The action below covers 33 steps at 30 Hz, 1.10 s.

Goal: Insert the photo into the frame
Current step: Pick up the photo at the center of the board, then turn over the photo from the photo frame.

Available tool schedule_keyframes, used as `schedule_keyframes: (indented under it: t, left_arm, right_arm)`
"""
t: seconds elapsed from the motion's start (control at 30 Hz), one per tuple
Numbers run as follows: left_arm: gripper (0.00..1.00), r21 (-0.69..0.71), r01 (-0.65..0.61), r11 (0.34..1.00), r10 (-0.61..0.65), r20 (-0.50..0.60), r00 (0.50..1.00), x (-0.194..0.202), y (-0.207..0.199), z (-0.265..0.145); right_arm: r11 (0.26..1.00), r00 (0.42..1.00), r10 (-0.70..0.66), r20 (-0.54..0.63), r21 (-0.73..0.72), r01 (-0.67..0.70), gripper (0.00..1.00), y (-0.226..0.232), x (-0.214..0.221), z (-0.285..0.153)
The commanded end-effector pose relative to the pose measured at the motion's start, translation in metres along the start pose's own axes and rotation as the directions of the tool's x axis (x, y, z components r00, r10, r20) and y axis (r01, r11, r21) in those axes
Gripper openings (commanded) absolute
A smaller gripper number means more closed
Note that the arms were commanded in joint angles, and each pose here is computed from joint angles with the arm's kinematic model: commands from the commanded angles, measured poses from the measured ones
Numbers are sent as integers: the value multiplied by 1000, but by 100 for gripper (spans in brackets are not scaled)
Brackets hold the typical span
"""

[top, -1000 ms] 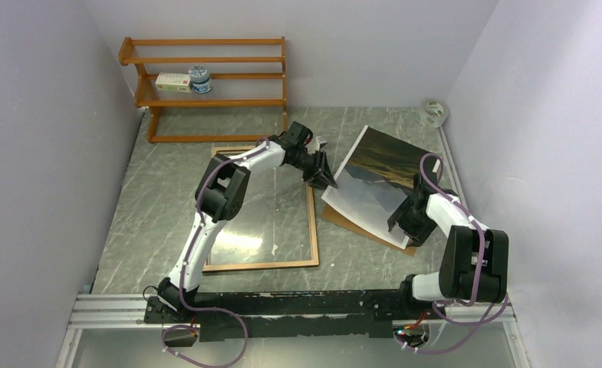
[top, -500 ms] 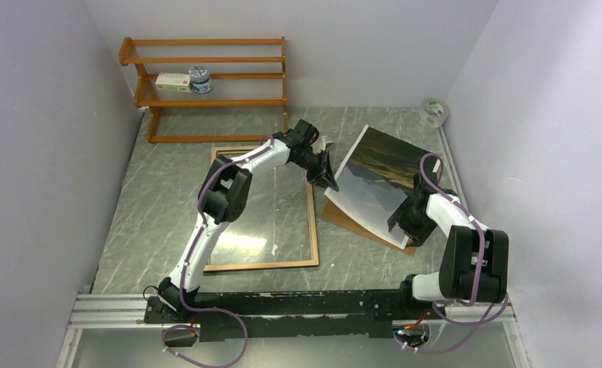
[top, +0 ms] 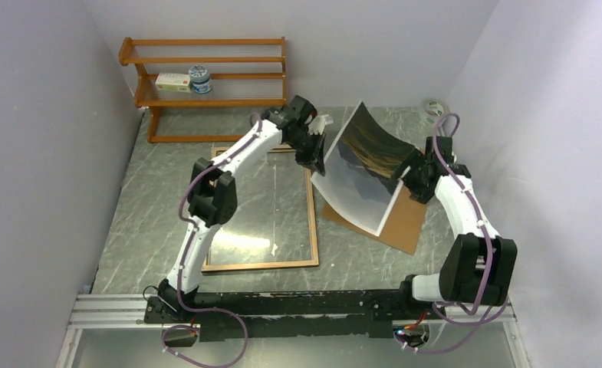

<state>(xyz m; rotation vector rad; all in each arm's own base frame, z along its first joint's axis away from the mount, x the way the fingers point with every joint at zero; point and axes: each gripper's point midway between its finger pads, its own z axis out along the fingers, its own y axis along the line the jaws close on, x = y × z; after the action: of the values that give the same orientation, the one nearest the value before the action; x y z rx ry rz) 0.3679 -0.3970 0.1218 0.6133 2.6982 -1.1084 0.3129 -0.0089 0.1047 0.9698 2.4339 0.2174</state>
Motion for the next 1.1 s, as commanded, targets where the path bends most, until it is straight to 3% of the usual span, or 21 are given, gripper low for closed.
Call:
schedule_keyframes:
  t: [0.0,0.2,0.47,0.73,0.87,1.0,1.07]
  left_arm:
    - [2,-147,-269,952,289,130,949,-17,-34,-94]
    - [3,-313,-395,864,471,222,854,-21,-49,-161]
    - [2,-521,-549,654,736,269,621,-27,-76,-242]
    - [2,-847,-447,288,930,135,342,-56,-66,-317]
    - [3,-886,-461,45,986,-36,166,-64,-65,-323]
    - [3,-904,-383,-193,980,-196,-30,-73,-72,-329]
    - [3,-912,-301,-277,961,-265,-81,-80,-73,-336]
  right_arm:
    - [977,984,-53,170,-193,86,79,52,-46,-39]
    - [892,925,-125,358,-367,263,85,112,-82,-102]
    - [676,777,-167,607,-503,539,93,193,-106,-210]
    - [552,718,-40,695,-584,596,95,220,-116,-287]
    - [450,685,-33,728,-601,661,98,230,-109,-325]
    - [448,660,-22,751,-583,678,98,229,-113,-348]
    - [442,653,-9,758,-582,682,98,227,-112,-359]
